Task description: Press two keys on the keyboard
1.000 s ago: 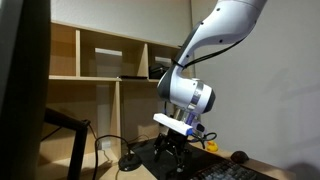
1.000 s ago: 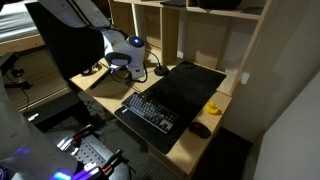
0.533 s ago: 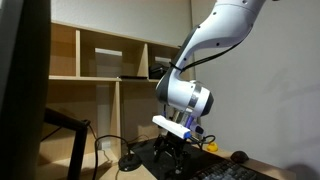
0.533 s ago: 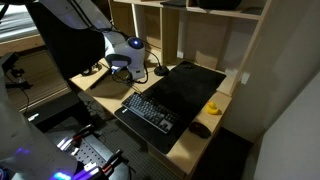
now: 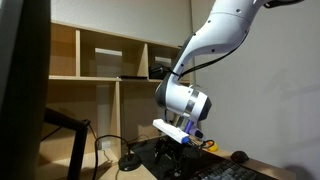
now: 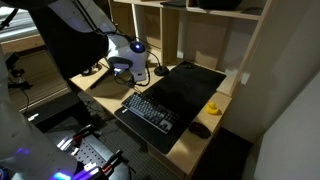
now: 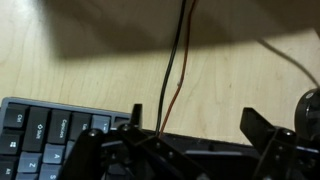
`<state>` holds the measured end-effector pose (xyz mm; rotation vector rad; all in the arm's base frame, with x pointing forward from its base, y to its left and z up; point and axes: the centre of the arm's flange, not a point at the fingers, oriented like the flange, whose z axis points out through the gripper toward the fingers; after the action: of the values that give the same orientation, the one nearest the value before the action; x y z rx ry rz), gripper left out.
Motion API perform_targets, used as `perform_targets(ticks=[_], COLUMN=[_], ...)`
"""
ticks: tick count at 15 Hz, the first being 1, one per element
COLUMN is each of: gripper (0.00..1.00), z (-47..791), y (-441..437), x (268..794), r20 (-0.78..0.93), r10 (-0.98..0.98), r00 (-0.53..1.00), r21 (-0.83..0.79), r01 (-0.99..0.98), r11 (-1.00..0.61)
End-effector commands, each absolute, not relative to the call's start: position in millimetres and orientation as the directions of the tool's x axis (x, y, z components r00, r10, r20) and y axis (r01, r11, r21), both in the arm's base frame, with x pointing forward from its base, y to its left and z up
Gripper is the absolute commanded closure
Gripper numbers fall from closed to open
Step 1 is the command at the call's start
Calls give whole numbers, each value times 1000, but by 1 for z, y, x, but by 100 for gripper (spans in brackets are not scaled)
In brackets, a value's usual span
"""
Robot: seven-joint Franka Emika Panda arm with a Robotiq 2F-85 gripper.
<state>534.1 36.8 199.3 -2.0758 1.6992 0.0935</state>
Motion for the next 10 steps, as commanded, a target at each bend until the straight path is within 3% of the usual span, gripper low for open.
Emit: perform_targets(ticks=[1, 10], gripper=[0, 0], z=[199, 194], y=[37, 29], x=[534, 533], r20=[-330, -328], r10=[-914, -920], r00=[237, 214], r21=[-300, -287], r01=[-944, -950], r11=[-137, -119])
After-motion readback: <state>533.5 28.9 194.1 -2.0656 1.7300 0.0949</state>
